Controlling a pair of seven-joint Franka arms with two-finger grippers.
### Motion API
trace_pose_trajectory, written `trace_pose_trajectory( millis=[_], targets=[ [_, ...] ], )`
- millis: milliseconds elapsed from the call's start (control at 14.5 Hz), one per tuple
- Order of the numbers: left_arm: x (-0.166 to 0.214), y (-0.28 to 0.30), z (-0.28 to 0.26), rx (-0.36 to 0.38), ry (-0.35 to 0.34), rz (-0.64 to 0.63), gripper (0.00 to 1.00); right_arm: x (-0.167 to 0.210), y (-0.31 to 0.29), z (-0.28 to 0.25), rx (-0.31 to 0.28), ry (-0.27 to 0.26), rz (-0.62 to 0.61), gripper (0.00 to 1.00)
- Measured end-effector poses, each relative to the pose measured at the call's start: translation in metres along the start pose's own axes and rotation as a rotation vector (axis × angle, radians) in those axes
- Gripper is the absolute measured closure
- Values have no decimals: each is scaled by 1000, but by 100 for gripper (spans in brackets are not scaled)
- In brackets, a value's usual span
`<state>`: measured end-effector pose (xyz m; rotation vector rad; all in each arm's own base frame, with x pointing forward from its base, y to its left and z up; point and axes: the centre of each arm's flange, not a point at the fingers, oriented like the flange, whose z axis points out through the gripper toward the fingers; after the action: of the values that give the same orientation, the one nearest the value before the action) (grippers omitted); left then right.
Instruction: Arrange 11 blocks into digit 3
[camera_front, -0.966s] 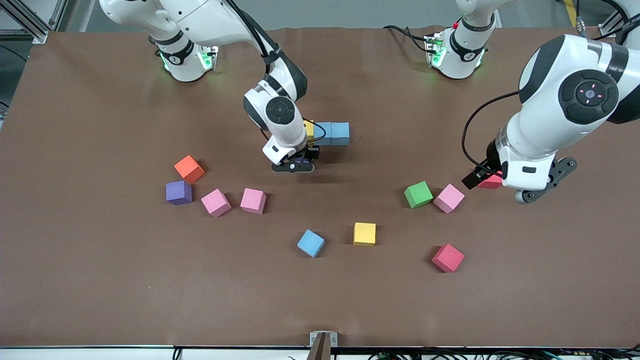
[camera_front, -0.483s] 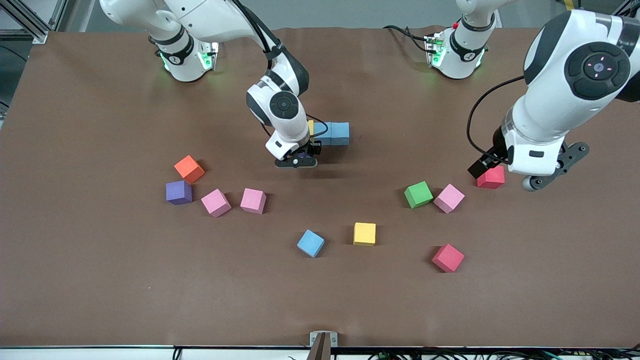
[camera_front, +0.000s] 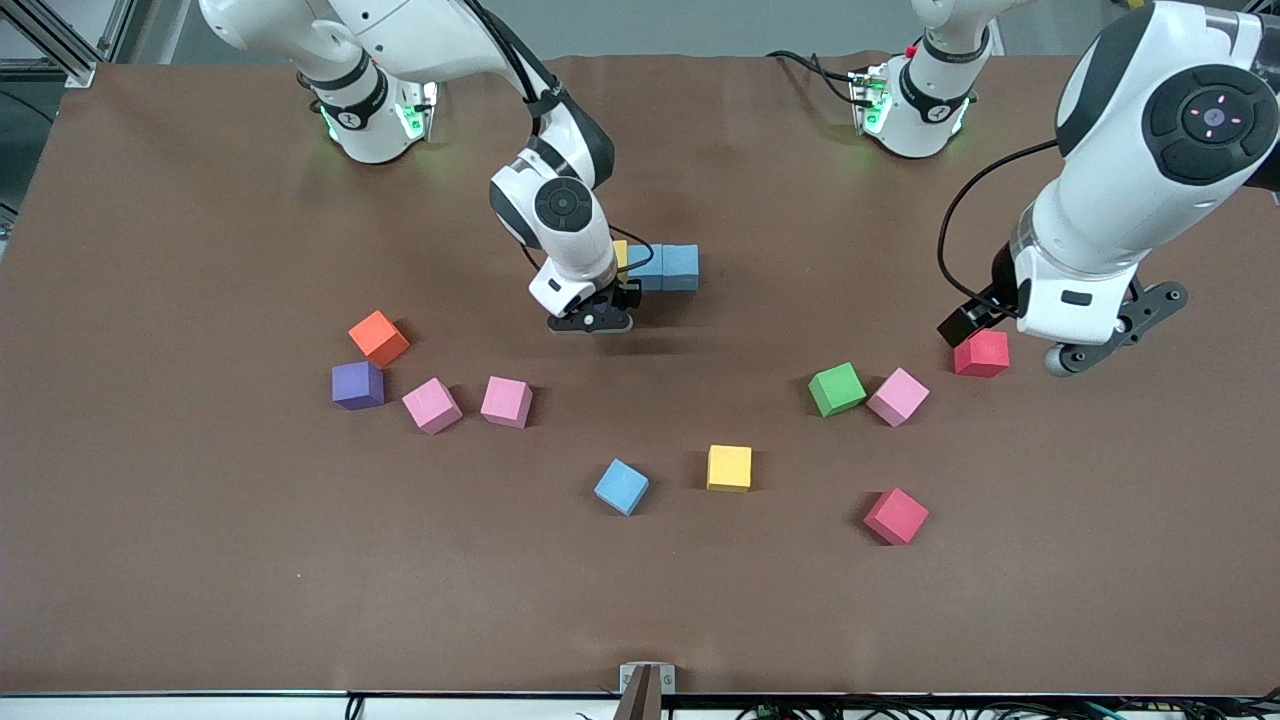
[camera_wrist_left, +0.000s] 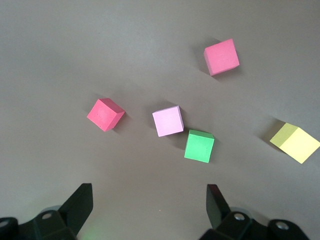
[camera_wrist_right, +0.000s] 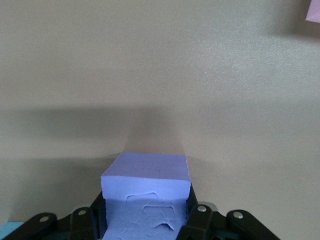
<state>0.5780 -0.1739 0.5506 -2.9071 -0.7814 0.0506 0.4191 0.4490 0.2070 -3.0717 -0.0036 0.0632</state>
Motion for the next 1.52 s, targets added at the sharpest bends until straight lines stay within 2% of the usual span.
trace_pose_trajectory(
  millis=[1518],
  targets=[
    [-2,3,1,0,-3,25,0,-11,3,1,-12,2,-18,41]
  ],
)
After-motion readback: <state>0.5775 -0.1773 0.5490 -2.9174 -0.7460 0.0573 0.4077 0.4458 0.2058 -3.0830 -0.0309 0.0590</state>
